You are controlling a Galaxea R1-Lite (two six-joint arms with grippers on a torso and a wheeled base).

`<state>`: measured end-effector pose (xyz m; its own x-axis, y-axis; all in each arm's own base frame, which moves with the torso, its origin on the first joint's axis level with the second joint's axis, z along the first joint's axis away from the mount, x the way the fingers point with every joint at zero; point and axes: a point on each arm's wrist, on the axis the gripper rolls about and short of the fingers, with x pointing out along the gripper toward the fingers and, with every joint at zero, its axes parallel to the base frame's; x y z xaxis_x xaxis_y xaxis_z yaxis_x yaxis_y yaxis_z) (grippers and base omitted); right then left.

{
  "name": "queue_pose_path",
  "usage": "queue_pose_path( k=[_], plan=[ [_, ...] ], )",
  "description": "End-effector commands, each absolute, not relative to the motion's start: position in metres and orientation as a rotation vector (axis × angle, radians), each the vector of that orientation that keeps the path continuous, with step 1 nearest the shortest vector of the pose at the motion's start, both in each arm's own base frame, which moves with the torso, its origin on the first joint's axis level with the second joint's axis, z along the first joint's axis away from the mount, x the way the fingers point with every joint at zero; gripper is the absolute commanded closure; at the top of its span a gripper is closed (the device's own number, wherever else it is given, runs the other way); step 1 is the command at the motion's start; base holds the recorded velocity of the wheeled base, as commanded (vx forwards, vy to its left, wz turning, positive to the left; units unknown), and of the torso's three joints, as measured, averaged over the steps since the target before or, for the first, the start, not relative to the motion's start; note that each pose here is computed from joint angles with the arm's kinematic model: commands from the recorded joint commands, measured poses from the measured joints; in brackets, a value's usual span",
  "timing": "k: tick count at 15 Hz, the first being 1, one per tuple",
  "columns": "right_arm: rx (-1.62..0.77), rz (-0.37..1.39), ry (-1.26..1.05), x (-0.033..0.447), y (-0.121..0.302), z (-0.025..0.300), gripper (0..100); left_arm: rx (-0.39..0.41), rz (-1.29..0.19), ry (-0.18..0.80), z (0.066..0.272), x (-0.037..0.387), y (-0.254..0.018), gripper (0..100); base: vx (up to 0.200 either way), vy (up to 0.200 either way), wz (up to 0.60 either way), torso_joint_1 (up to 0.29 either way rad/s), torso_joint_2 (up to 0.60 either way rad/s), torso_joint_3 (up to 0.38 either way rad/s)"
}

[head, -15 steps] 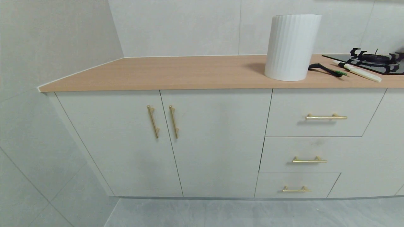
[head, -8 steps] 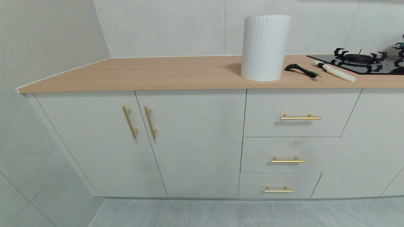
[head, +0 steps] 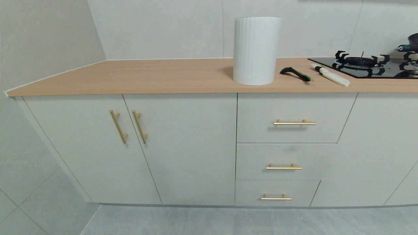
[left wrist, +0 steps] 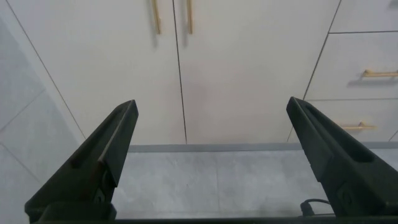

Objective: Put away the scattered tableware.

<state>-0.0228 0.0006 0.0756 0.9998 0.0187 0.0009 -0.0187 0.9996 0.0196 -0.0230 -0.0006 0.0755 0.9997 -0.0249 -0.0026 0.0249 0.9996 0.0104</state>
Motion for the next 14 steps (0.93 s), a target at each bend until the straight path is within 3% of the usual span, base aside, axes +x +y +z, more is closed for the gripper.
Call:
queue_pose_path(
  k=[1,5,8,11,14],
  plan=[
    [0.02,0.02,0.0,-0.0227,0.0006,0.0757,0,0.011,-0.025,0.003,0.0754,-0.0229,-0.0006,0,0.0,0.0,0.0,0.0,0.0,0.0],
    [0.018,0.02,0.0,-0.0227,0.0006,0.0757,0,0.008,-0.025,0.003,0.0754,-0.0229,-0.0006,0,0.15,0.0,0.0,-0.001,0.0,0.004],
    [0.017,0.02,0.0,-0.0227,0.0006,0.0757,0,0.009,-0.025,0.003,0.0754,-0.0229,-0.0006,0,0.0,0.0,0.0,0.0,0.0,0.0],
    [0.015,0.02,0.0,-0.0227,0.0006,0.0757,0,0.008,-0.025,0.003,0.0754,-0.0229,-0.0006,0,0.0,0.0,-0.6,0.006,0.0,0.004],
    [0.017,0.02,0.0,-0.0227,0.0006,0.0757,0,0.008,-0.025,0.003,0.0754,-0.0229,-0.0006,0,0.0,0.0,0.0,0.0,0.0,0.0]
  ],
)
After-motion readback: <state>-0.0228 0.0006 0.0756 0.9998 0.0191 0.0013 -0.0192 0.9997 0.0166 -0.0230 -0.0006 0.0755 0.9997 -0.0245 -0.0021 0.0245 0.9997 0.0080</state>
